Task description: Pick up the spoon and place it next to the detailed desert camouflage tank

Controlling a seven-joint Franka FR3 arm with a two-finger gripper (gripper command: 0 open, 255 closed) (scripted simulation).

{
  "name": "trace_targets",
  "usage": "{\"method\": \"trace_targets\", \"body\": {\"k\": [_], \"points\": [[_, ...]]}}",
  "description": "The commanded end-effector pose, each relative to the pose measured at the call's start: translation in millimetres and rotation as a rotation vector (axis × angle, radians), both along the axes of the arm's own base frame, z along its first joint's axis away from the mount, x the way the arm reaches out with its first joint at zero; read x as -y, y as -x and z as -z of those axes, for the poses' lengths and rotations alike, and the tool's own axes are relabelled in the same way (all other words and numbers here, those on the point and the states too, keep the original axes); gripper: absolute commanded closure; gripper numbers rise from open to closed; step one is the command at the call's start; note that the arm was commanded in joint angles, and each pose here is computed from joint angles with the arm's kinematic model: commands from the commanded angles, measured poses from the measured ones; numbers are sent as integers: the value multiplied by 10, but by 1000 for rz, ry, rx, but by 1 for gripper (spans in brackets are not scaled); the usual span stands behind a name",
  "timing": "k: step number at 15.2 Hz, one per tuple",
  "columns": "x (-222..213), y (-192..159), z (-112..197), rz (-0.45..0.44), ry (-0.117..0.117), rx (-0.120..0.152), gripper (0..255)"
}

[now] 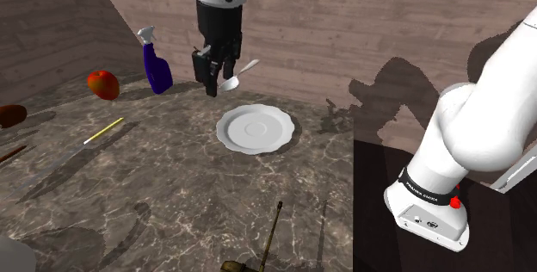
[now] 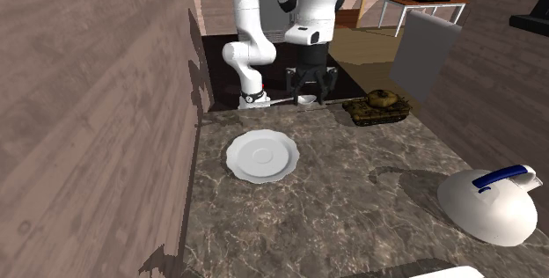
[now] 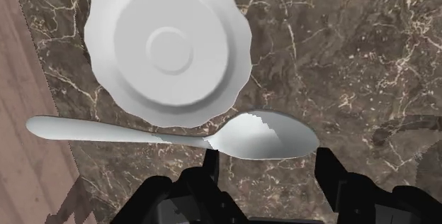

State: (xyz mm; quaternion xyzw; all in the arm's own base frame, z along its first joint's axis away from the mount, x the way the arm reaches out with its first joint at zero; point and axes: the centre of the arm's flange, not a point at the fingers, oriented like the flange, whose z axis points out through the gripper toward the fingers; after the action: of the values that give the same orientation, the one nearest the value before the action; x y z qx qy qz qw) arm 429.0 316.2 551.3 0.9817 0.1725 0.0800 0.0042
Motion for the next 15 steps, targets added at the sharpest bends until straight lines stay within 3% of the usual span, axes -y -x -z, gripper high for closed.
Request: {"method": "trace_targets", "body": {"k": [1,15], "points": [[-21,263,-14,1,0,0,255],[-242,2097,-17,1,0,0,255]]}}
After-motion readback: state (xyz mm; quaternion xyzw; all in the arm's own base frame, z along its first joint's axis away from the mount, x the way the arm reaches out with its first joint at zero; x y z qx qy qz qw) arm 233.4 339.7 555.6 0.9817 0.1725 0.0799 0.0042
